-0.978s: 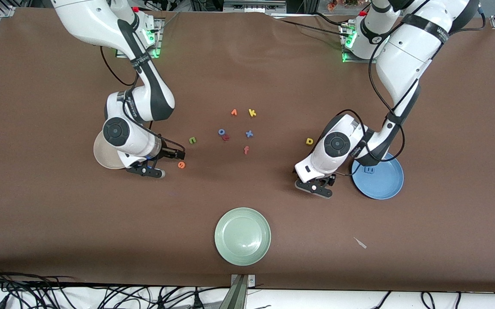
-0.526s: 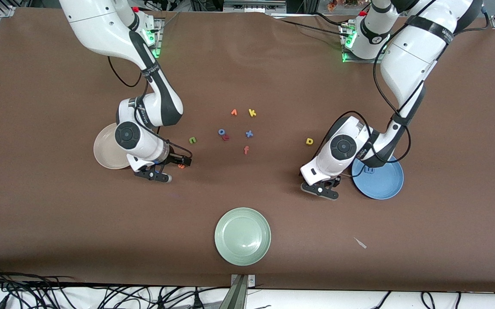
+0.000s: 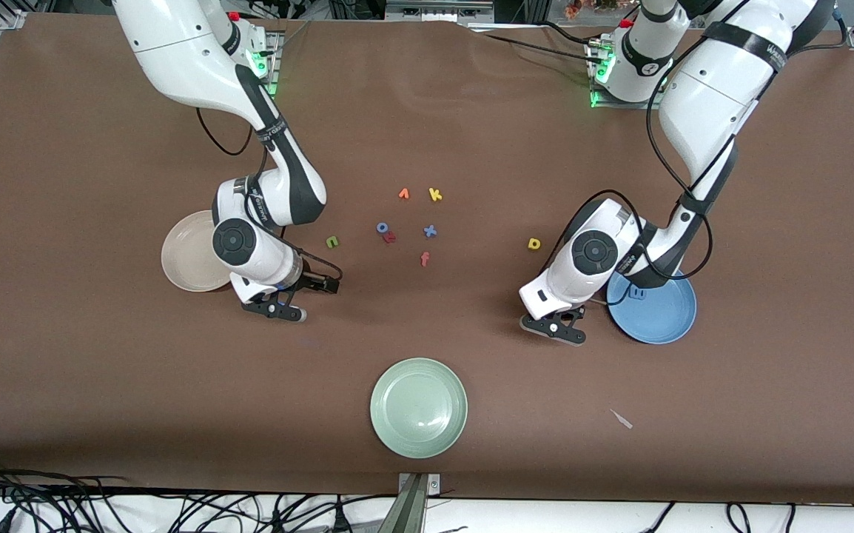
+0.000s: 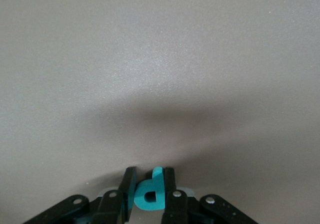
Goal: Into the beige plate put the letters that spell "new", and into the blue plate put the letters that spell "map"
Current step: 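Grasp the teal p with the left gripper while the right gripper reaches the orange 6, then place the teal p on the blue plate with the left gripper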
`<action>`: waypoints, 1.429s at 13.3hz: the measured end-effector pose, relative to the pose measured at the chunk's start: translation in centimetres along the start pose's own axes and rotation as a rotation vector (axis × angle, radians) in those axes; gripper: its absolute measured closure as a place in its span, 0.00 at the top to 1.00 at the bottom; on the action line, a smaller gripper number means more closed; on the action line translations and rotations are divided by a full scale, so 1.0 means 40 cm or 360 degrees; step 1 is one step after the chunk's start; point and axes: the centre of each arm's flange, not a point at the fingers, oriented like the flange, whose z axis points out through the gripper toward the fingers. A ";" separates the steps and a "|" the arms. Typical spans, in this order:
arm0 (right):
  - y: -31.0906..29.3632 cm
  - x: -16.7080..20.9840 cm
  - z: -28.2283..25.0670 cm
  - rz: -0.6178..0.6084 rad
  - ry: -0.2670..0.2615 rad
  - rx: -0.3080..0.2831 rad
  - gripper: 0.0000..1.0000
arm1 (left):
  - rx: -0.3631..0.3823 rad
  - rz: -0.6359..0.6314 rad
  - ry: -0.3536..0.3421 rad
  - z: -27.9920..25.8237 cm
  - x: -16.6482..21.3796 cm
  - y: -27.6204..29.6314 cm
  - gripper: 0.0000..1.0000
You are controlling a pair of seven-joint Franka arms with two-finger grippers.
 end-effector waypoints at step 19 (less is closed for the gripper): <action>0.007 0.000 0.024 0.0005 -0.0017 -0.0017 0.49 | 0.0178 0.0074 -0.0313 -0.169 -0.022 -0.139 0.27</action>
